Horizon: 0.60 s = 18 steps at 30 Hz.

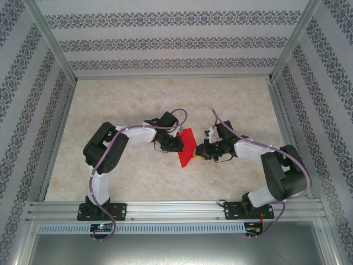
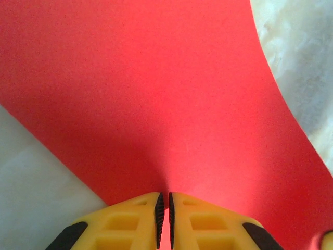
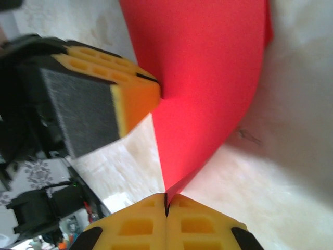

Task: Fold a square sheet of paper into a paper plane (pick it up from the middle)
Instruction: Third fold the triangle at the center of the table.

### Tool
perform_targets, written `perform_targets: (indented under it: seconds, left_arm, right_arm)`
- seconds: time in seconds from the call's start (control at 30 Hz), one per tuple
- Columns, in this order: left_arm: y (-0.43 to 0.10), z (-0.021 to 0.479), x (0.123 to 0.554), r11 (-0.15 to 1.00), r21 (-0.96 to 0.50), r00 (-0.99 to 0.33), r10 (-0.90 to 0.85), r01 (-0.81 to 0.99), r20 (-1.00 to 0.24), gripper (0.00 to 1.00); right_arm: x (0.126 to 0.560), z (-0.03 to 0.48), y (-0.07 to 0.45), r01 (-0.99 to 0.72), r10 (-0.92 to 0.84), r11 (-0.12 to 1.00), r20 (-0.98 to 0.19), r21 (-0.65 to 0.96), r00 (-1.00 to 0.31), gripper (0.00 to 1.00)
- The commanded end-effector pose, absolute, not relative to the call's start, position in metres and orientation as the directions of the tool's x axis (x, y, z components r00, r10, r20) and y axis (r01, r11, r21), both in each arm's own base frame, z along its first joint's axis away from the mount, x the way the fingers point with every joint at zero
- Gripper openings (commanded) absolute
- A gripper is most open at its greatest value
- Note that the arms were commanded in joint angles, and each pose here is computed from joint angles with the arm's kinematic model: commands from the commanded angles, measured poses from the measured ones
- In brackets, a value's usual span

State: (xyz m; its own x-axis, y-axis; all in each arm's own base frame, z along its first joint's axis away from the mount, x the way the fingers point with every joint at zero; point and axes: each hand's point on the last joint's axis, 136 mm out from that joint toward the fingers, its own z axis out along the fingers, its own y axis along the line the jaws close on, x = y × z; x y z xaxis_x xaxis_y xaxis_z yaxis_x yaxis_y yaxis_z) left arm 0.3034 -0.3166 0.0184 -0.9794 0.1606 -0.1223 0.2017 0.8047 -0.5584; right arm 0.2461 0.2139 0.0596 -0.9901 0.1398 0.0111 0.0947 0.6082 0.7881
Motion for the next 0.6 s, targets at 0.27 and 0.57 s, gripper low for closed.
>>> perform_targets:
  seconds: [0.27, 0.57]
  left_arm:
    - [-0.302, -0.01, 0.289, 0.847, -0.501, -0.982, 0.184, 0.18, -0.043, 0.17]
    - [-0.303, -0.009, 0.288, 0.842, -0.508, -0.982, 0.183, 0.179, -0.043, 0.17]
  right_arm:
    - [0.265, 0.062, 0.227, 0.109, 0.168, 0.559, 0.017, 0.822, -0.986, 0.01]
    - [0.268, 0.051, 0.233, 0.111, 0.151, 0.598, 0.024, 0.794, -0.988, 0.02]
